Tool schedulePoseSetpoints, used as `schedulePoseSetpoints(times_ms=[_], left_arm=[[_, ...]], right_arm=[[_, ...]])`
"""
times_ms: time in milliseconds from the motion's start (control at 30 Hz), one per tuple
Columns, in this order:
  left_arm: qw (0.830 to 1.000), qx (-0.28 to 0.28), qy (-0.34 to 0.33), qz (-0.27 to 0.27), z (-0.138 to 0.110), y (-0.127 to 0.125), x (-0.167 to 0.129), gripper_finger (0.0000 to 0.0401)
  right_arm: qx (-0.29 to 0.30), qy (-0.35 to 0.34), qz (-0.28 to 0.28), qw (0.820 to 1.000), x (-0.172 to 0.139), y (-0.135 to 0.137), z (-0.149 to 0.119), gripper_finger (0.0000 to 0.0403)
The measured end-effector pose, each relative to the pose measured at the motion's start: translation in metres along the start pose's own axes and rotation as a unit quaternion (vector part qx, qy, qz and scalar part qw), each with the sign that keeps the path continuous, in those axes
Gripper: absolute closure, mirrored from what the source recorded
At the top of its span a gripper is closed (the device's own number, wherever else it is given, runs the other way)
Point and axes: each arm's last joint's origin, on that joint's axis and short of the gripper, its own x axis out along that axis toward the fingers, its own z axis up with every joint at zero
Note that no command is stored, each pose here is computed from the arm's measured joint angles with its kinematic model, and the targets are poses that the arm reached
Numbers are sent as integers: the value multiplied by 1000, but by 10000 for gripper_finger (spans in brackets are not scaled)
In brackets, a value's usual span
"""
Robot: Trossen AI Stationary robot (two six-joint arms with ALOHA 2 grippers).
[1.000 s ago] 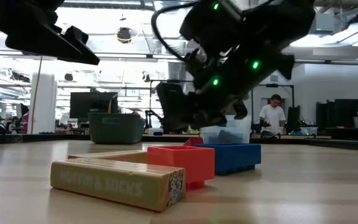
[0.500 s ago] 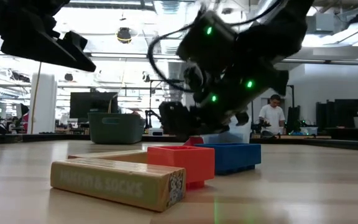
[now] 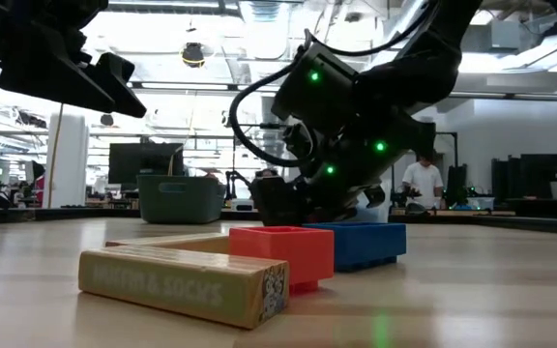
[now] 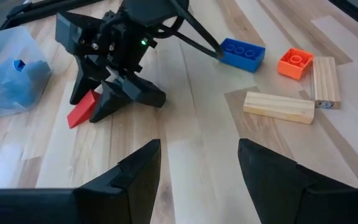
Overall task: Sort blocks
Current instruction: Put the red block into the orange bin
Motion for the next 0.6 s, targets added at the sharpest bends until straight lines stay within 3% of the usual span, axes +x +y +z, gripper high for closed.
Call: schedulePoseSetpoints(times_ms=[267, 600], left_arm=[[1000, 11, 0, 1, 0, 0, 0, 191], [999, 14, 43, 4, -8, 2, 0, 191]], right_arm=[[1, 11, 7, 1000, 5, -2, 2, 195], [-62, 90, 103, 989, 13, -12, 24, 311]])
